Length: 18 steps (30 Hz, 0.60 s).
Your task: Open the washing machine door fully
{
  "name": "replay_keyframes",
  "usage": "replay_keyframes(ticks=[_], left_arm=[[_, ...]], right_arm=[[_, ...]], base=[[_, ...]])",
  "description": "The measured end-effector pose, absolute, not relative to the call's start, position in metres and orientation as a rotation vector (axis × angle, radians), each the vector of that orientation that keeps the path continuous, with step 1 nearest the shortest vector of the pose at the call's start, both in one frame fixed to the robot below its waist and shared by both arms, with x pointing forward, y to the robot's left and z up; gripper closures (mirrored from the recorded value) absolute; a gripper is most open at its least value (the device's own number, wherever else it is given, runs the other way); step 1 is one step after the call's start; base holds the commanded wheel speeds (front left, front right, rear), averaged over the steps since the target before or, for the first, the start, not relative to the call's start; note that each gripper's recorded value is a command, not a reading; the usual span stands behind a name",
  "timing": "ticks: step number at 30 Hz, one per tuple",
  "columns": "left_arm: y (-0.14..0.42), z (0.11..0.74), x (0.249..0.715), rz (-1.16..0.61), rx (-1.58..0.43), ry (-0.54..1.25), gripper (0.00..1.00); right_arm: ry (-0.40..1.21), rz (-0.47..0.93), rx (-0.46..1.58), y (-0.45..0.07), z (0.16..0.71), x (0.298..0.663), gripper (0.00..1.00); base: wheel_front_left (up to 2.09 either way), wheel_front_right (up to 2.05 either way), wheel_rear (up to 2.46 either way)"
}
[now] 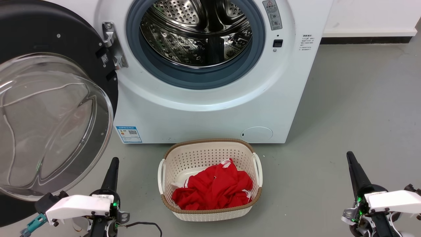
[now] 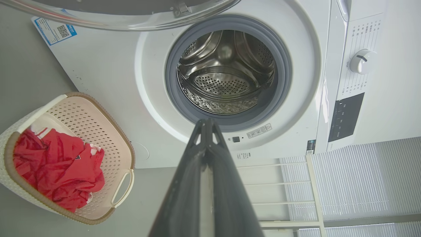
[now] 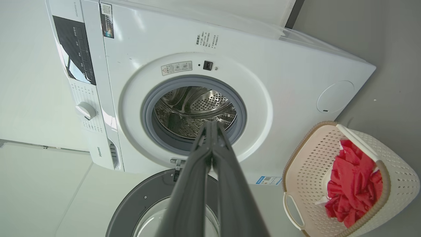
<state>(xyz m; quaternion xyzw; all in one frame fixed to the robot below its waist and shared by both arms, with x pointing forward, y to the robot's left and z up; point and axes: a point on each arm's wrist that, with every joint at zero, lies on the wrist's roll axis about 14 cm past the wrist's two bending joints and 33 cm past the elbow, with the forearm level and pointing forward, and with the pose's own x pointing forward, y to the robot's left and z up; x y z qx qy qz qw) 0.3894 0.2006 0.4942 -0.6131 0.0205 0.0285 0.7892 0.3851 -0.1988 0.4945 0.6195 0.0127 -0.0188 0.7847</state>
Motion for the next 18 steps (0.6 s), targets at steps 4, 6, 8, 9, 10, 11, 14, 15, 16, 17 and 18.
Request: replay_keyframes(ticks=[4,6,8,9,10,11,14,15,16,17,18], left_arm=[[0.2004,0.4958,0.3894,0.053,-1.355,0.039,1.0],[0.2001,0.4964,0.3893,0.049,-1.373,0.037,1.0],[0.2001,0.4967,0.3891,0.048,-1.389,0.036,1.0],[0.2,0.4969,0.3891,0.046,-1.397,0.036,1.0],[0.1999,0.4972,0.389,0.044,-1.405,0.036,1.0],[0.2,0.4975,0.389,0.044,-1.413,0.033,1.0],[0.1996,0.4988,0.3889,0.035,-1.438,0.03,1.0],[0.1997,0.499,0.3888,0.034,-1.446,0.029,1.0],[0.1998,0.4991,0.3887,0.034,-1.454,0.028,1.0],[0.2,0.4994,0.3887,0.034,-1.461,0.026,1.0],[0.1998,0.4996,0.3886,0.031,-1.468,0.027,1.0]], right_arm=[[0.026,-0.038,1.368,-0.1991,0.4953,0.3851,1.0],[0.025,-0.037,1.385,-0.1991,0.4958,0.3851,1.0],[0.025,-0.035,1.4,-0.1992,0.496,0.385,1.0],[0.025,-0.035,1.408,-0.1993,0.4961,0.385,1.0],[0.023,-0.035,1.416,-0.1996,0.4963,0.385,1.0],[0.024,-0.033,1.422,-0.1995,0.4965,0.3851,1.0],[0.02,-0.03,1.446,-0.1997,0.4979,0.3855,1.0],[0.02,-0.03,1.453,-0.1998,0.4979,0.3854,1.0],[0.021,-0.028,1.46,-0.1996,0.4981,0.3854,1.0],[0.021,-0.027,1.468,-0.1996,0.4984,0.3854,1.0],[0.019,-0.027,1.475,-0.1997,0.4987,0.3854,1.0]], base=[[0.0,0.0,0.0],[0.0,0.0,0.0],[0.0,0.0,0.0],[0.0,0.0,0.0],[0.0,0.0,0.0],[0.0,0.0,0.0],[0.0,0.0,0.0],[0.0,0.0,0.0],[0.0,0.0,0.0],[0.0,0.0,0.0],[0.0,0.0,0.0]])
